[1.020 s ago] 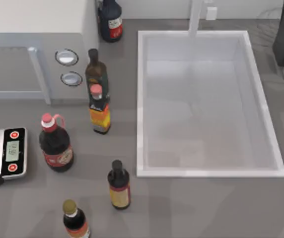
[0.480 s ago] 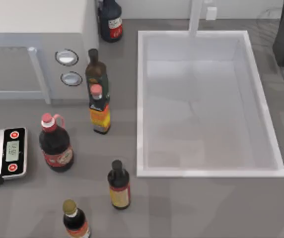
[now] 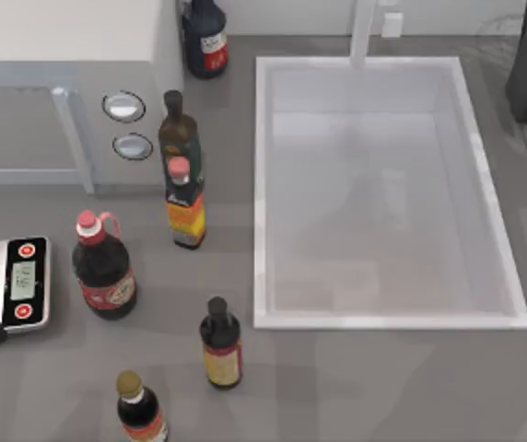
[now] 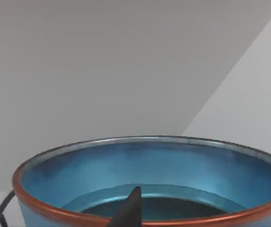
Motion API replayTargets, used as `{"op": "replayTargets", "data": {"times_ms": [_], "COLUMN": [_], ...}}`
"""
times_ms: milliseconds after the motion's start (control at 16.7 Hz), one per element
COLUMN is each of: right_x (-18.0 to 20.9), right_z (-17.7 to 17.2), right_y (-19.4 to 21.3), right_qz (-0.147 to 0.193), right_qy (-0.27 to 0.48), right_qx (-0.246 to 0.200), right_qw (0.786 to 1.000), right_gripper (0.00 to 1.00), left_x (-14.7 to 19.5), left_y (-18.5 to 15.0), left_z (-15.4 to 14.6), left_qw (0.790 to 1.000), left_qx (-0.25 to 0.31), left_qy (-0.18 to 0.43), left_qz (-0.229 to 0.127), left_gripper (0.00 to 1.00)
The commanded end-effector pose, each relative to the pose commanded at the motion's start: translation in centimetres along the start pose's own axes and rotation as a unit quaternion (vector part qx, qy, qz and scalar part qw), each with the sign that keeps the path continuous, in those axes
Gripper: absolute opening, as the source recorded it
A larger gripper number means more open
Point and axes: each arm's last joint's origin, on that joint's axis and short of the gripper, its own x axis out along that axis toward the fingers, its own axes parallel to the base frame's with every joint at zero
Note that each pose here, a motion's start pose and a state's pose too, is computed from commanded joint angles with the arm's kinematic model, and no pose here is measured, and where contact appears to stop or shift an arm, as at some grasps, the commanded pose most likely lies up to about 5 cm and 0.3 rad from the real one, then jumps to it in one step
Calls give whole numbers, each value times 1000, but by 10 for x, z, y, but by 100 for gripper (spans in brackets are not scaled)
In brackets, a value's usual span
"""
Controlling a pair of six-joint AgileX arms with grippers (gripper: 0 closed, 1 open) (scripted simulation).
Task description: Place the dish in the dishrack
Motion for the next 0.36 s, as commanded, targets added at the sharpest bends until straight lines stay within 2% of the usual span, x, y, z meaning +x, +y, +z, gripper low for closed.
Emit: {"op": "replayTargets", "data": {"times_ms": [360], "right_x": [0], "right_z": [0], "right_y": [0], "right_qz": [0], "right_qy": [0], "right_qx": [0], "right_qw": [1000], "right_gripper": [100], "left_x": [0], "left_y": [0], "left_z": [0], "left_qw": [1000], "left_qx": [0], "left_qy": [0], "left_qz": [0], "left_gripper": [100]}}
